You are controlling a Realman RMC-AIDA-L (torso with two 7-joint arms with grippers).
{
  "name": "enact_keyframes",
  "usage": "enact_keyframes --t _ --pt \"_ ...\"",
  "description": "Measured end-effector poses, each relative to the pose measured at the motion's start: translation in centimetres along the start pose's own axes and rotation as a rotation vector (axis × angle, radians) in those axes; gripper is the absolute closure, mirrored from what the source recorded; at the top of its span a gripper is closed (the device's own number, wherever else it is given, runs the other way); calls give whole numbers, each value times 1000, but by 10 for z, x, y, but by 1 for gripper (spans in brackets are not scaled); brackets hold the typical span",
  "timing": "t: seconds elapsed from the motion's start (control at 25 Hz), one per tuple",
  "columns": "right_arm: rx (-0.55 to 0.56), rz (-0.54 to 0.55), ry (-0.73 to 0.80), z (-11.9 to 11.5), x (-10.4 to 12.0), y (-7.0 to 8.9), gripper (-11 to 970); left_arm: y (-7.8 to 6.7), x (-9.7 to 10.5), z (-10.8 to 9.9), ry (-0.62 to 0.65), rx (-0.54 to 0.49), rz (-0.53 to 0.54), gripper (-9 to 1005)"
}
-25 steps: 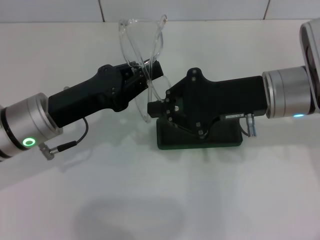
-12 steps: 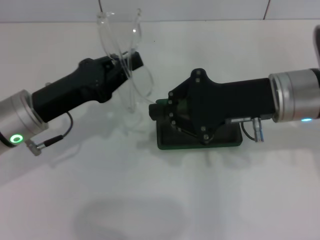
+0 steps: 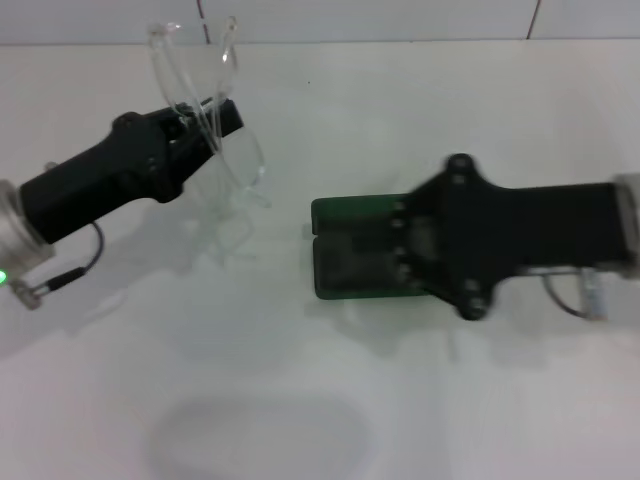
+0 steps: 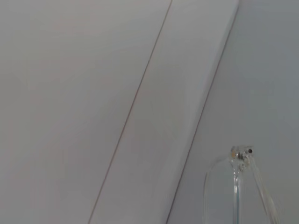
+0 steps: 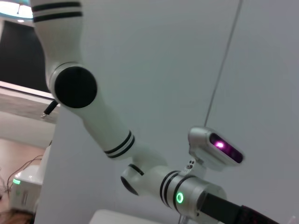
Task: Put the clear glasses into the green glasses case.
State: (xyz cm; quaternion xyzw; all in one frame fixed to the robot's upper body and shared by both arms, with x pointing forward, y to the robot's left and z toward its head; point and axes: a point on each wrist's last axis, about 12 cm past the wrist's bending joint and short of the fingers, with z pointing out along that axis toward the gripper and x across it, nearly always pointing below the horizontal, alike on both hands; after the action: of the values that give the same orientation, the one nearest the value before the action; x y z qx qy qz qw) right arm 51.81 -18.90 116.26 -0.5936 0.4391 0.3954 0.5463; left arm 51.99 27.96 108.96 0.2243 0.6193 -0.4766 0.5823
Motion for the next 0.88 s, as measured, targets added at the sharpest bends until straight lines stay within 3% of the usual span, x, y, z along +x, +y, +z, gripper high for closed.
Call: enact_keyframes --t 0.16,0.44,0.52,0.56,0.68,0.88 --pt "28 53 -77 -37 -11 19 943 -1 -11 -13 4 -16 26 857" --pt "64 47 -242 -107 -25 51 943 3 -49 -20 7 -31 46 857" --pt "194 70 -290 -145 -26 62 943 3 -56 -17 23 -19 53 856" --pt "194 70 -290 -145 -26 62 943 2 -70 -11 85 -2 86 856" --pt "345 95 -298 -175 -23 74 943 -3 -87 -3 175 -3 141 856" --pt "492 129 -311 -201 -17 91 943 -15 -120 12 332 -47 251 856"
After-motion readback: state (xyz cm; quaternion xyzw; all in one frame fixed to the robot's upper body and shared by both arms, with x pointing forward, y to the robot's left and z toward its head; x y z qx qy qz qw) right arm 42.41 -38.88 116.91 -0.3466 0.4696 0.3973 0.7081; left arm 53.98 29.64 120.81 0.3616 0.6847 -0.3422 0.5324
